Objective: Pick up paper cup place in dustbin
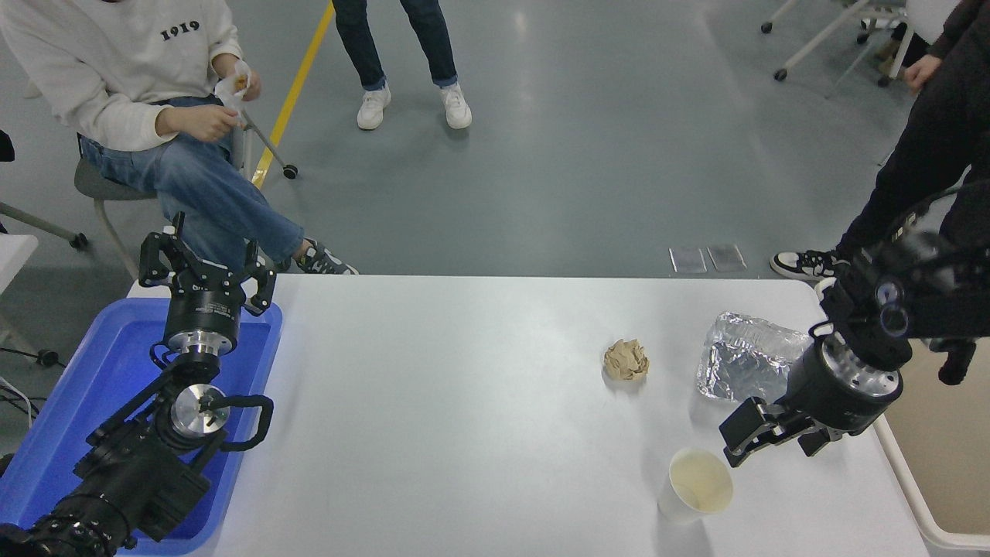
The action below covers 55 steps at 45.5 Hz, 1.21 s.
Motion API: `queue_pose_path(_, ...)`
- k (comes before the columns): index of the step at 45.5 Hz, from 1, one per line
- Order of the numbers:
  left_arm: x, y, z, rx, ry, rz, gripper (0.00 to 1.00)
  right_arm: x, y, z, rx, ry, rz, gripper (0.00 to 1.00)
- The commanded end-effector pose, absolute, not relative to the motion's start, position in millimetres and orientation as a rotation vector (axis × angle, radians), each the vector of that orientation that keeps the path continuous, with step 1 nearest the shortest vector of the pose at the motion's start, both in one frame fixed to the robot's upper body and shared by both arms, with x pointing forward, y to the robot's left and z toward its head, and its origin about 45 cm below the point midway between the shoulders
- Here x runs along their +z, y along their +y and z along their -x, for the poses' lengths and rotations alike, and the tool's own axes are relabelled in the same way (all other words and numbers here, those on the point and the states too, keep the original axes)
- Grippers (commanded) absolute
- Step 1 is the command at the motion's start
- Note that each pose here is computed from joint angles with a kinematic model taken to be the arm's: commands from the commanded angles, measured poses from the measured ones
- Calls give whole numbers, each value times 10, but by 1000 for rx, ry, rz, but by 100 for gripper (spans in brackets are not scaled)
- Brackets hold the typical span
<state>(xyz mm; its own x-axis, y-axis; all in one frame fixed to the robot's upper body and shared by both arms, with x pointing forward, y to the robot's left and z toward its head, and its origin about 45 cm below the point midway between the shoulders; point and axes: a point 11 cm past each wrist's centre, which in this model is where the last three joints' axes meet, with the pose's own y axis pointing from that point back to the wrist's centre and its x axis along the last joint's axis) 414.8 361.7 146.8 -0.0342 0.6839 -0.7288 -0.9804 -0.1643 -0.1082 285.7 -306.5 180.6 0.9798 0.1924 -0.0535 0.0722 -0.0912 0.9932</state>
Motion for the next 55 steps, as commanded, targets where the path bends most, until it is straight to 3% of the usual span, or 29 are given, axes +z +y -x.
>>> queue_pose_path(1,1466,3617,-4146,1582,508,778,99,1438,-3079,-2765,96,188,-1693,100)
queue_pose_path(17,1466,3618,-4146,1583,509,779,99,1178,-3042,-2850,153,132,-1691,100)
queue_pose_path(25,1473,3616,-4151,1581,508,780,99,1080,-3049,-2779,143,143,-1689,100)
queue_pose_path(29,1466,3617,-4146,1582,508,778,99,1060,-3069,-2819,170,127,-1679,96)
queue_pose_path(31,1466,3617,-4146,1582,508,778,99,1056,-3076,-2832,174,124,-1675,86)
queue_pose_path(35,1466,3617,-4146,1582,508,778,99,1058,-3074,-2836,174,123,-1679,55)
queue_pose_path(44,1473,3616,-4151,1581,508,780,99,1061,-3107,-2903,191,98,-1666,34)
queue_pose_path(46,1473,3615,-4151,1581,507,779,99,1067,-3098,-2914,196,94,-1670,25)
queue_pose_path(49,1473,3615,-4151,1581,507,779,99,1071,-3099,-2916,197,94,-1670,0)
queue_pose_path(55,1473,3616,-4151,1581,508,780,99,1095,-3096,-2930,199,95,-1672,0)
